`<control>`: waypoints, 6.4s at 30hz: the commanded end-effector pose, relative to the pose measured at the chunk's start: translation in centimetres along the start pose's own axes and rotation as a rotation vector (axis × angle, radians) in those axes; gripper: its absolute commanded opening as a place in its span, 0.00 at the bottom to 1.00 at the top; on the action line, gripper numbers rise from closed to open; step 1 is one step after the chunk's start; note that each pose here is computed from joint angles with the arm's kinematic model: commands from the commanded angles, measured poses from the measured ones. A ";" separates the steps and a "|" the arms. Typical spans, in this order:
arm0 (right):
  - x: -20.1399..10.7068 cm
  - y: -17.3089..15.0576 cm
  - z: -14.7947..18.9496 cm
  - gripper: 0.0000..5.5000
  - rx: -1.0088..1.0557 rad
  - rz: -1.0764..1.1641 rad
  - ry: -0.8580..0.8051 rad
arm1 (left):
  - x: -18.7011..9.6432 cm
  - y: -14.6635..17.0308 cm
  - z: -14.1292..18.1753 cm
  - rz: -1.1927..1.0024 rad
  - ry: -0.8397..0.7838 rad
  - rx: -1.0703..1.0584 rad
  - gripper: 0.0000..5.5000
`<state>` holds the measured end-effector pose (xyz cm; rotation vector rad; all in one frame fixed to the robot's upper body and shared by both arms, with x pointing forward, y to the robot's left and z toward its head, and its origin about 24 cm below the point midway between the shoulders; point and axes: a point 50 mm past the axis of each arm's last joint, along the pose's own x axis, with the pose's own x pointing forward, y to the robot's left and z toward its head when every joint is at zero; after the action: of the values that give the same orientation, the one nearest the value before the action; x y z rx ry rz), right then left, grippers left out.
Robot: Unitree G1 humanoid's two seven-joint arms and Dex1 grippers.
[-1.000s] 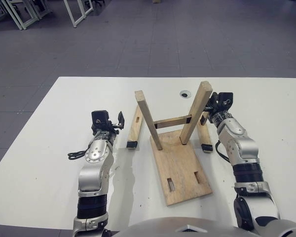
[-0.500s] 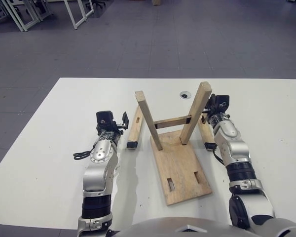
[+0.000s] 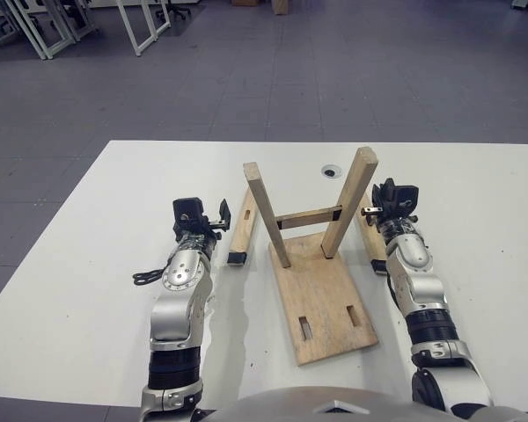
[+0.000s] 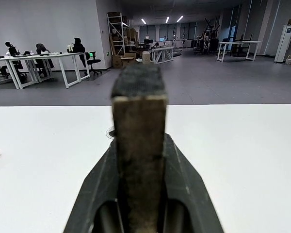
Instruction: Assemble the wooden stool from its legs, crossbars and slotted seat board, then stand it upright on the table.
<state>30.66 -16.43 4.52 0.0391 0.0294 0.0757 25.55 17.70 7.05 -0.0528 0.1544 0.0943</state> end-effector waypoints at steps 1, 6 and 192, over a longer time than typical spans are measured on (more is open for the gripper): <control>-2.7 -2.8 -3.6 0.07 -0.012 -0.117 0.197 | 0.1 0.0 -0.1 0.017 0.005 -0.001 0.71; -3.4 -3.4 -1.6 0.07 -0.061 -0.131 0.125 | 0.1 -0.1 -0.2 0.016 0.005 0.002 0.71; -13.3 -0.5 0.2 0.67 -0.472 0.974 0.661 | -7.9 -1.1 8.4 -1.456 0.206 -0.662 0.37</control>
<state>17.69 -17.03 6.60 -0.4179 0.5691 1.1214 19.15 16.66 16.15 -0.8641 0.2567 -1.3141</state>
